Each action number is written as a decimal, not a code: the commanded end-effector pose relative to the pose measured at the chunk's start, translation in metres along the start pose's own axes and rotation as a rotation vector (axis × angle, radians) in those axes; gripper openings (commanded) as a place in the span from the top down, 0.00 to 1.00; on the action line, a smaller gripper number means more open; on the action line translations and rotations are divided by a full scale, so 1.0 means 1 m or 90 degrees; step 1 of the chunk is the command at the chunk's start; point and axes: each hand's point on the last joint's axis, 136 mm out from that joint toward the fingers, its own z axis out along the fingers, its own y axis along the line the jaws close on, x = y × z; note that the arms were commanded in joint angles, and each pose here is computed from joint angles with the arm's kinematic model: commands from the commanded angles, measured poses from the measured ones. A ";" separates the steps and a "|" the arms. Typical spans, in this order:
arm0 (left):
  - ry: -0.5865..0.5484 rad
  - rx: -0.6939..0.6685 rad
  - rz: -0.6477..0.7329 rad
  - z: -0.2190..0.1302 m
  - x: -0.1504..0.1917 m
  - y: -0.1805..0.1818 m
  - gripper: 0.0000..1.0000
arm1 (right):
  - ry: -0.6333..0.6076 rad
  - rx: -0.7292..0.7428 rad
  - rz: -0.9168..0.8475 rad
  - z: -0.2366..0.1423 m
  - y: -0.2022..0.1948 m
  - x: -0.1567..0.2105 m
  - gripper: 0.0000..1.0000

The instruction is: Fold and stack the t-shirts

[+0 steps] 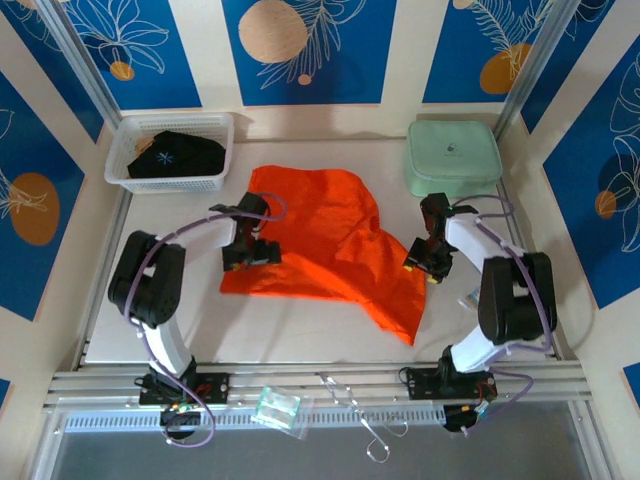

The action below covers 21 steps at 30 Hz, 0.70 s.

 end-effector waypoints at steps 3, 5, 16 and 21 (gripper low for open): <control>0.018 -0.029 -0.035 0.026 0.013 0.015 0.05 | 0.013 -0.004 -0.018 0.023 0.009 -0.017 0.51; 0.029 -0.031 -0.040 0.028 0.024 0.020 0.06 | 0.022 0.001 -0.014 0.030 0.009 -0.017 0.73; 0.037 -0.008 -0.062 0.001 0.067 0.033 0.08 | -0.014 0.004 -0.004 0.012 0.002 -0.034 0.92; -0.005 0.026 -0.035 -0.035 0.057 0.008 0.02 | -0.037 -0.030 -0.055 -0.014 0.022 -0.030 0.58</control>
